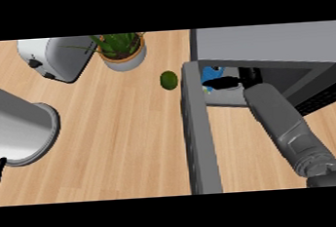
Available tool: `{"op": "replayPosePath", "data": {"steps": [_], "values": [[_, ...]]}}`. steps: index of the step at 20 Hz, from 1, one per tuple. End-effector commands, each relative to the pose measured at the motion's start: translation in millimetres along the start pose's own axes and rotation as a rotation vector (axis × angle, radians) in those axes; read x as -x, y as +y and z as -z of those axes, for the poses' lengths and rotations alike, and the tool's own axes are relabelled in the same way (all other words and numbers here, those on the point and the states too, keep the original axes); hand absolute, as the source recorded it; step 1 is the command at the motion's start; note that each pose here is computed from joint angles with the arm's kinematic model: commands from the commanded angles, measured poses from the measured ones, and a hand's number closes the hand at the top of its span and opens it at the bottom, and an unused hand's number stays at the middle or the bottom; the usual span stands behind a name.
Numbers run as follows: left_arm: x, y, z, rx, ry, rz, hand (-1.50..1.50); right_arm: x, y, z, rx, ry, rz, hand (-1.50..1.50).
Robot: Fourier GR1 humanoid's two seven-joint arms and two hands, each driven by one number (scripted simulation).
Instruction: Pick up the milk, place it into the microwave and close the microwave
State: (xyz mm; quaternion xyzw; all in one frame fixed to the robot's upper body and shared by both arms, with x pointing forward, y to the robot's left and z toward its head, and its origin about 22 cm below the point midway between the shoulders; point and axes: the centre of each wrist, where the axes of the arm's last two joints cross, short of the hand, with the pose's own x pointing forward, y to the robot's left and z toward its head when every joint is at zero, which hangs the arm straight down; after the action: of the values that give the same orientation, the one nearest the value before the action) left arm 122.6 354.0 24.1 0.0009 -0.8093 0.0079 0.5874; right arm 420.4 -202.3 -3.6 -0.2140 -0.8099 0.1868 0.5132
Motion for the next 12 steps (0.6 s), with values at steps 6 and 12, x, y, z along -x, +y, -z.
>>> {"op": "replayPosePath", "data": {"steps": [6,12], "values": [[-6.0,-6.4,-15.1,0.014,0.014,0.013,-1.50,11.3,16.3,-26.0,-0.051,0.024,0.239,-1.50],[-0.7,-25.3,-26.6,0.129,0.044,-0.074,-1.50,32.6,19.7,-63.1,-0.122,0.031,0.395,-1.50]]}}
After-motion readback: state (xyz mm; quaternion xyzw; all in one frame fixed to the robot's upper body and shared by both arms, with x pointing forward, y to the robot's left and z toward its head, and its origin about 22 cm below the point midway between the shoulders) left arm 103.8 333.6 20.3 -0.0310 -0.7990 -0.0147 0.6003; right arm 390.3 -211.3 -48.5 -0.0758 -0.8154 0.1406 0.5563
